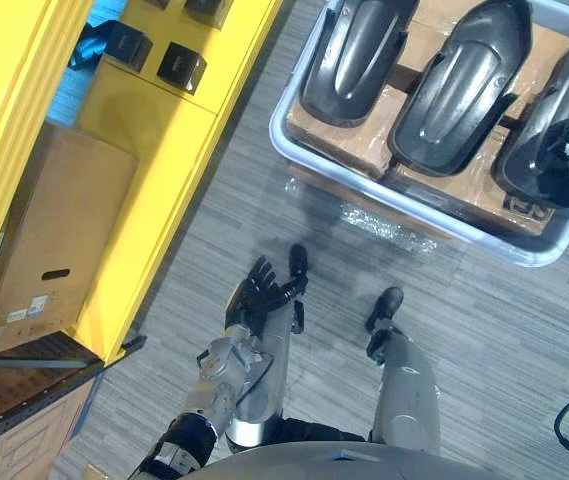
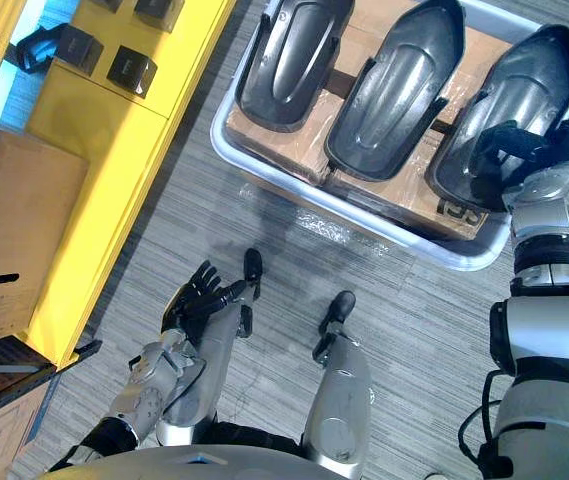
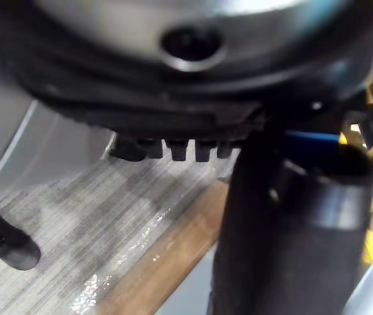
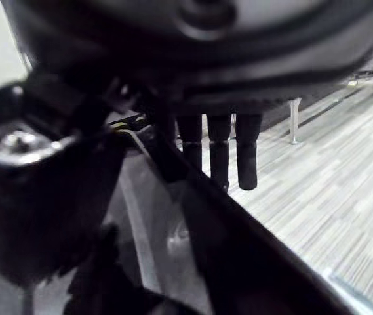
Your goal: Walk over and take three plastic housings, then place them on the shelf
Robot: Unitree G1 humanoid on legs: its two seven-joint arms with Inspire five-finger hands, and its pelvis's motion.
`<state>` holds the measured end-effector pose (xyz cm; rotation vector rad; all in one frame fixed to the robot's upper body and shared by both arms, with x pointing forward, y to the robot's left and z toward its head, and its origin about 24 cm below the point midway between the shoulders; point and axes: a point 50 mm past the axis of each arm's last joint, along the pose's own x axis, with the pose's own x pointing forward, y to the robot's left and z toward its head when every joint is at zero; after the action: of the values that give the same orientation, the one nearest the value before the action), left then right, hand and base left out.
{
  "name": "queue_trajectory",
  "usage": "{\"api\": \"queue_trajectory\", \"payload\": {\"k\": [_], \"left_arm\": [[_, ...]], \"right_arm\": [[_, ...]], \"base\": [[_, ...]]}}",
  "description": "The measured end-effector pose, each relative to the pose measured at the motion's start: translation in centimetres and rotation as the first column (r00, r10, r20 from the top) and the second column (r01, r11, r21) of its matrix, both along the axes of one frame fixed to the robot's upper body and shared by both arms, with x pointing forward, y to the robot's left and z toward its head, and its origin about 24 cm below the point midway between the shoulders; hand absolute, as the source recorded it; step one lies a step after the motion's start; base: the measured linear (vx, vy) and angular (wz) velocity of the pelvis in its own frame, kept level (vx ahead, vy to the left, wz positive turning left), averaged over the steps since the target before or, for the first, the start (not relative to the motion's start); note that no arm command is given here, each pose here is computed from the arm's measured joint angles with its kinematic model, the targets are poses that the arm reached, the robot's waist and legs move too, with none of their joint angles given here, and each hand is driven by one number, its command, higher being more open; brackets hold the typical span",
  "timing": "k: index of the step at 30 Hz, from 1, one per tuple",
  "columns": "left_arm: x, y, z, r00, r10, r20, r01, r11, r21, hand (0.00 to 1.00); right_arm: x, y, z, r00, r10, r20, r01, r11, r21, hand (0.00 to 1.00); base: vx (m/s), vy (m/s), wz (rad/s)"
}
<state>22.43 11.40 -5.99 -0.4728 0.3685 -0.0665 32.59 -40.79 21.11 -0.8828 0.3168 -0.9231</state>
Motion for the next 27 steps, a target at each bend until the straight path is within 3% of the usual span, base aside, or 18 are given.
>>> {"api": "queue_trajectory", "payload": {"k": [13, 23, 27], "left_arm": [[0.1, 0.6, 1.4, 0.994, 0.093, 0.061, -0.088, 0.992, -0.092, 1.00], [-1.1, 3.9, 2.4, 0.974, 0.190, 0.126, -0.178, 0.979, -0.100, 1.00], [-1.6, 4.6, 4.2, 0.957, 0.203, 0.209, -0.181, 0.976, -0.119, 1.00]], "right_arm": [[-0.4, 0.0, -2.5, 1.000, 0.016, 0.002, -0.016, 1.000, 0.007, 0.00], [-0.8, 1.0, -3.9, 0.996, 0.086, 0.017, -0.085, 0.992, -0.089, 0.00], [-1.7, 1.4, -4.2, 0.989, 0.110, 0.096, -0.100, 0.990, -0.102, 0.00]], "base": [[0.02, -0.011, 0.11], [0.02, -0.001, -0.02], [0.06, -0.028, -0.07]]}}
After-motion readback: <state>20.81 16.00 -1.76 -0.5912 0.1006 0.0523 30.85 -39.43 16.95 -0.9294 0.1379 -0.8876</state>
